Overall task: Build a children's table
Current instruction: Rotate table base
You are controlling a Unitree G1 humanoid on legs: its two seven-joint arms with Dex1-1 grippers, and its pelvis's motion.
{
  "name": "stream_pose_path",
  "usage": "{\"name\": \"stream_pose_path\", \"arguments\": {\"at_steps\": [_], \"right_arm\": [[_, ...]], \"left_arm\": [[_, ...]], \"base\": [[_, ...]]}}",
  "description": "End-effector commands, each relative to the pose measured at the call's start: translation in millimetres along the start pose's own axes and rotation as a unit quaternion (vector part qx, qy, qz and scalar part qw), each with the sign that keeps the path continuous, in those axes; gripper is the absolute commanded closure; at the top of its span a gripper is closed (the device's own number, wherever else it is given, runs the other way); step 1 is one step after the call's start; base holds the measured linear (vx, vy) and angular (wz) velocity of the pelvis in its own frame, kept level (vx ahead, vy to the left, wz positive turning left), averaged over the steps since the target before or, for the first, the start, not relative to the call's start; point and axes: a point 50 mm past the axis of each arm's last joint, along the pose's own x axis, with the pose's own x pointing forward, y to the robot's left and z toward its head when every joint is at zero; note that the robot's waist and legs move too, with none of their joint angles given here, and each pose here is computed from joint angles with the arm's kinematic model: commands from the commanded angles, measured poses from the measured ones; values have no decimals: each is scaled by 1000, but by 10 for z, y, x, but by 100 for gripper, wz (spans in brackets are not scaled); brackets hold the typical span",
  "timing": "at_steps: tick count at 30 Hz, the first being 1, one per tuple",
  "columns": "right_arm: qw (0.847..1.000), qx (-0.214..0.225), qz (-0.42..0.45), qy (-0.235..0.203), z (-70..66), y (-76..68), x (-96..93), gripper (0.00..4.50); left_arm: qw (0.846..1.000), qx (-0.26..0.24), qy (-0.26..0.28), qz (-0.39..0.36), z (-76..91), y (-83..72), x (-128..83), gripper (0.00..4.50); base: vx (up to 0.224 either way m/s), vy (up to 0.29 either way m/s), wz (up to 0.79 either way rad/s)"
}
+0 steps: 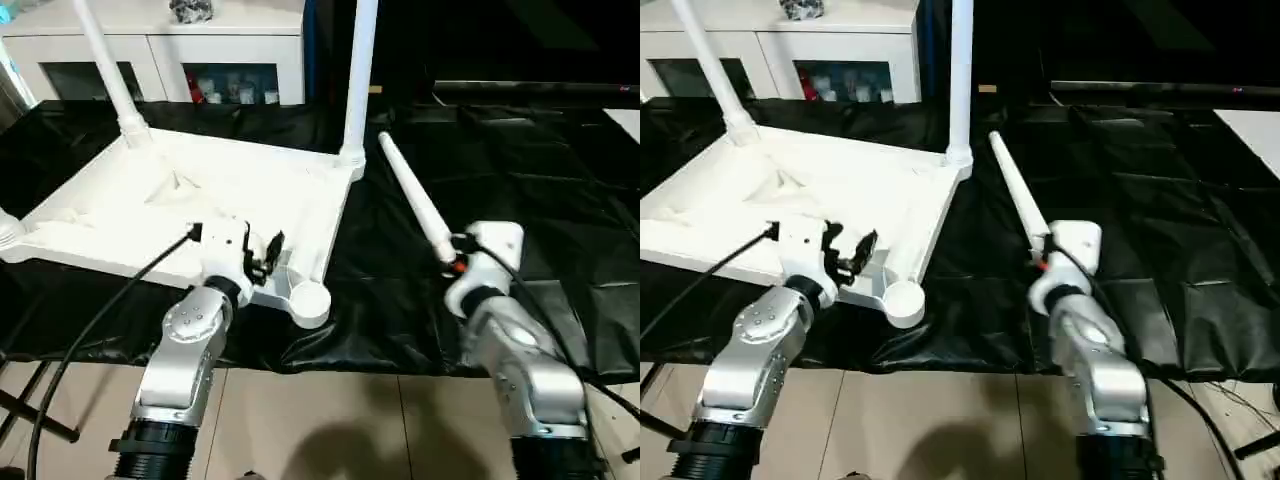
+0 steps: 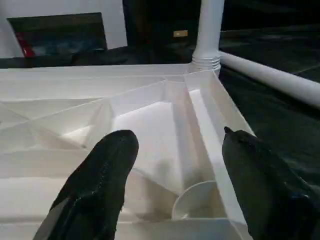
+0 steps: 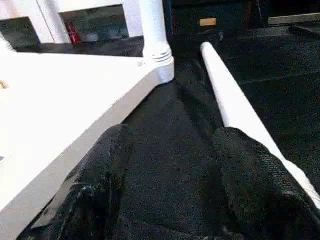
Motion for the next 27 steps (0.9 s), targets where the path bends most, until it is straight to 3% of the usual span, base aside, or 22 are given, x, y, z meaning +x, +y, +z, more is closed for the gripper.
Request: {"name": "stream_pose_path", "arguments": {"at_steps": [1, 5, 10, 21, 27], "right_arm": [[1000, -6, -8, 1, 0, -29, 17, 159], [1000, -11, -5, -4, 44, -31, 65, 159], [999, -36, 8, -13, 36, -22, 46, 159], [998, -48, 38, -21, 56, 23, 84, 159], [996, -62, 53, -21, 12, 73, 78, 159]], "left_arm": [[1000, -7, 5, 18, 13, 67, -10, 124], [999, 25, -8, 23, 75, 87, 0, 124], [999, 8, -42, 21, 129, 84, -19, 124], [999, 9, -53, 8, 144, 12, -13, 124], [999, 5, -49, 12, 130, 35, -15, 124]], "base": [[0, 0, 0], [0, 0, 0], [0, 0, 0], [0, 0, 0], [74, 17, 53]]}}
